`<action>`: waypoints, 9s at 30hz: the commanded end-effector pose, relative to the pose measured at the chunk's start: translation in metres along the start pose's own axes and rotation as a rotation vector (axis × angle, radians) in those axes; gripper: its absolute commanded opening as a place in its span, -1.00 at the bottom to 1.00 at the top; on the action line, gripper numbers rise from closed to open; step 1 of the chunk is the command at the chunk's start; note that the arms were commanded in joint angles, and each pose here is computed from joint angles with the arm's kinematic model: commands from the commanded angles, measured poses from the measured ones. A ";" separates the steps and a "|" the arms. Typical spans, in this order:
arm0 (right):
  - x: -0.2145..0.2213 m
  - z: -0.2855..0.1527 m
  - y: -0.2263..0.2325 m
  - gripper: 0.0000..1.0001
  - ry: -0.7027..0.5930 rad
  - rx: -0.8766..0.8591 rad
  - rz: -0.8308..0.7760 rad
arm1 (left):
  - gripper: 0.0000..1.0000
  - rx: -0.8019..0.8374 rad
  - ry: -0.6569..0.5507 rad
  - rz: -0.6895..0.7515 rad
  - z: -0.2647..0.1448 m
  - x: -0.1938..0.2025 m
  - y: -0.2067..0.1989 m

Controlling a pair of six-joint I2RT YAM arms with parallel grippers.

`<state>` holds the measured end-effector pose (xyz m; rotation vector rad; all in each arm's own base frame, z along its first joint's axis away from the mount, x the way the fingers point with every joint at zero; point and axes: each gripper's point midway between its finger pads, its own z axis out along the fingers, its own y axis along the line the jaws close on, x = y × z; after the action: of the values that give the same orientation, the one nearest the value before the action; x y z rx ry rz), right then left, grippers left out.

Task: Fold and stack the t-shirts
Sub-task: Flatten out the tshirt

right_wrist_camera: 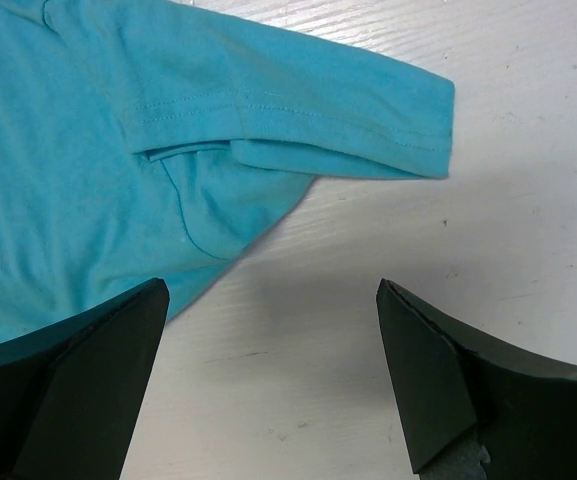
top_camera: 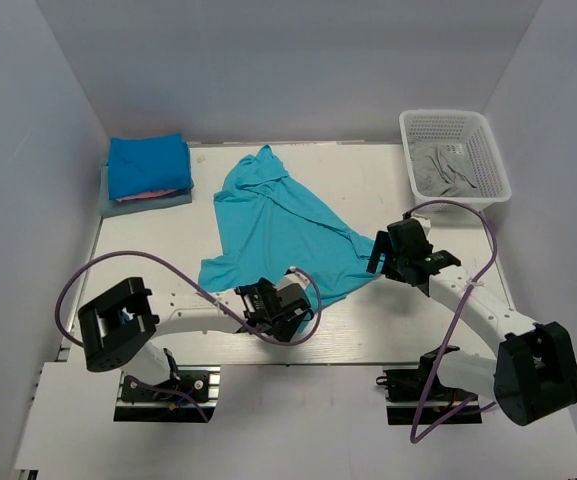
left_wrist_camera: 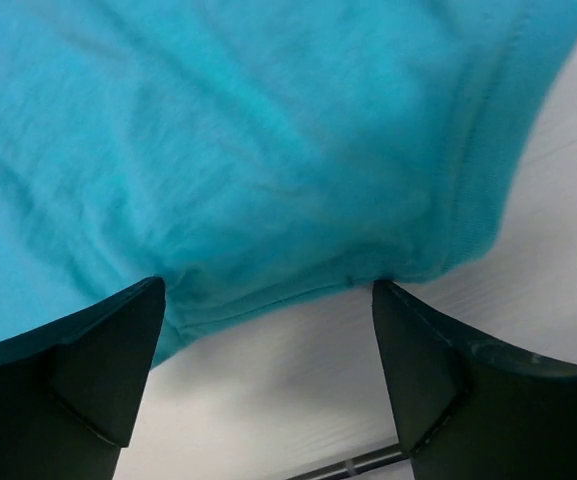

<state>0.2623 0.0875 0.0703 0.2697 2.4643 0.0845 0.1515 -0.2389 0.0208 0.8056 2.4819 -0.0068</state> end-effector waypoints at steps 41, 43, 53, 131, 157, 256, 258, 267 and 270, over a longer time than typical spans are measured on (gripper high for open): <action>-0.015 0.020 0.047 -1.00 -0.003 -0.205 0.116 | -1.00 0.095 -0.431 -0.288 -0.091 -0.076 0.026; -0.038 -0.002 0.054 -1.00 -0.053 -0.237 0.096 | -1.00 0.086 -0.500 -0.329 -0.109 -0.094 0.034; -0.160 -0.160 0.077 -1.00 -0.432 -0.432 0.044 | -1.00 -0.001 -0.801 -0.402 -0.241 -0.192 0.085; -0.236 -0.525 0.013 -1.00 -1.213 -0.684 -0.006 | -1.00 0.689 -1.487 -0.002 -0.587 -0.255 0.085; -0.291 -0.068 0.110 -1.00 -0.708 -0.228 0.005 | -1.00 -0.492 -0.919 -0.311 -0.154 -0.314 0.209; 0.066 0.001 0.045 0.81 0.237 -0.321 0.012 | 1.00 0.050 -0.064 -0.937 0.042 -0.053 0.155; 0.067 0.009 0.035 0.81 0.236 -0.262 0.011 | 1.00 0.048 -0.027 -0.940 0.045 -0.044 0.149; 0.069 0.043 -0.005 0.81 0.301 -0.103 0.124 | 1.00 0.094 0.120 -0.910 0.052 -0.006 0.100; 0.060 0.048 -0.020 0.81 0.295 -0.065 0.186 | 1.00 0.147 0.170 -0.865 0.048 0.000 0.075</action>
<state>0.2669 0.1164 0.0286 0.3648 2.5908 0.4894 0.2792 -0.1801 0.0298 -0.2985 2.5548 -0.4496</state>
